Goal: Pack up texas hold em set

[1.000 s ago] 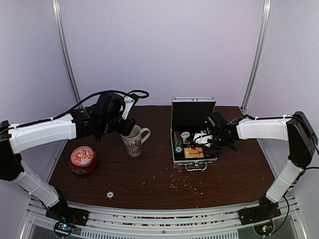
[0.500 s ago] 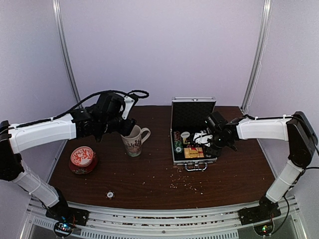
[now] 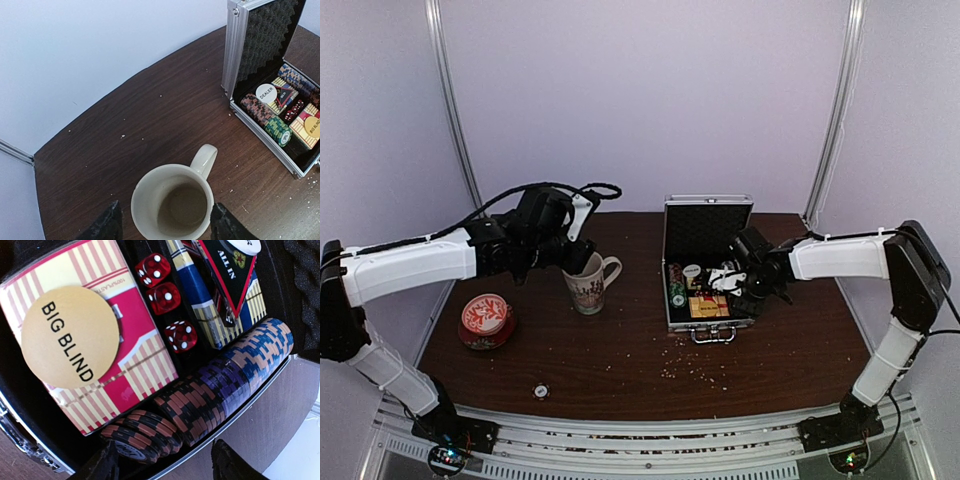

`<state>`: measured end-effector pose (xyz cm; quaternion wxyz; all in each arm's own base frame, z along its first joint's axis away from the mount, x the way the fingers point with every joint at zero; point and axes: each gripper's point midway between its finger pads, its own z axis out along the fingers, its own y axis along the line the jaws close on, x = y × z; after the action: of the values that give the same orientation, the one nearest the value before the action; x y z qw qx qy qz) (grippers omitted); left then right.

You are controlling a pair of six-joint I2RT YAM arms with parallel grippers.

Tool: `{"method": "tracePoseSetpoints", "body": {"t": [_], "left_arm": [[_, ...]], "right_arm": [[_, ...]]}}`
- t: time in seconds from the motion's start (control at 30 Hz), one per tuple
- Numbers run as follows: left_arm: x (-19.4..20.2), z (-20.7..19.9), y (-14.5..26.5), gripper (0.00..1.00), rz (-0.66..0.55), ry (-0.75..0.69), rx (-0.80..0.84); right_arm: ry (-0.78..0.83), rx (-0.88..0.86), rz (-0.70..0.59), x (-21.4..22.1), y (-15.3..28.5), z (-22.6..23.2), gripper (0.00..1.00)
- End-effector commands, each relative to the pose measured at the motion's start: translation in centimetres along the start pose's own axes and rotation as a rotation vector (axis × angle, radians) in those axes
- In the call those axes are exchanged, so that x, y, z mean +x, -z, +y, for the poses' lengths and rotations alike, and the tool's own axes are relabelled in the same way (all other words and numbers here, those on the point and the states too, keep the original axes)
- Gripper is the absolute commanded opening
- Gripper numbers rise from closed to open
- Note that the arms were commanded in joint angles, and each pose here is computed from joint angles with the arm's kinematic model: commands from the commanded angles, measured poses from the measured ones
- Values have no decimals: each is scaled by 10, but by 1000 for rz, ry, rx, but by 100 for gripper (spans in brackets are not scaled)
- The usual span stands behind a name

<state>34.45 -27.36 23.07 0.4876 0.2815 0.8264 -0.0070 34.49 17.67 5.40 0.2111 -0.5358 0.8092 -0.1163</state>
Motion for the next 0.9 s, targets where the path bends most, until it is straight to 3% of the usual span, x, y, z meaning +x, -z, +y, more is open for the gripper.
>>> {"method": "tracePoseSetpoints", "body": {"t": [0.0, 0.23, 0.53, 0.73, 0.87], "left_arm": [[-15, -1, 2, 61, -31, 11, 12], [-14, -2, 1, 61, -27, 10, 14], [-13, -3, 0, 61, -21, 7, 21], [-12, -5, -2, 62, -8, 7, 27], [-1, -9, -1, 63, 94, 87, 48]], "right_arm": [[-41, 36, 46, 7, -7, -13, 64], [-77, 24, 21, -3, -8, -26, 63], [-36, -117, 19, -2, -2, -3, 63], [-33, -169, -2, -9, 27, -4, 64], [-51, -156, -57, -21, 58, -16, 64]]}}
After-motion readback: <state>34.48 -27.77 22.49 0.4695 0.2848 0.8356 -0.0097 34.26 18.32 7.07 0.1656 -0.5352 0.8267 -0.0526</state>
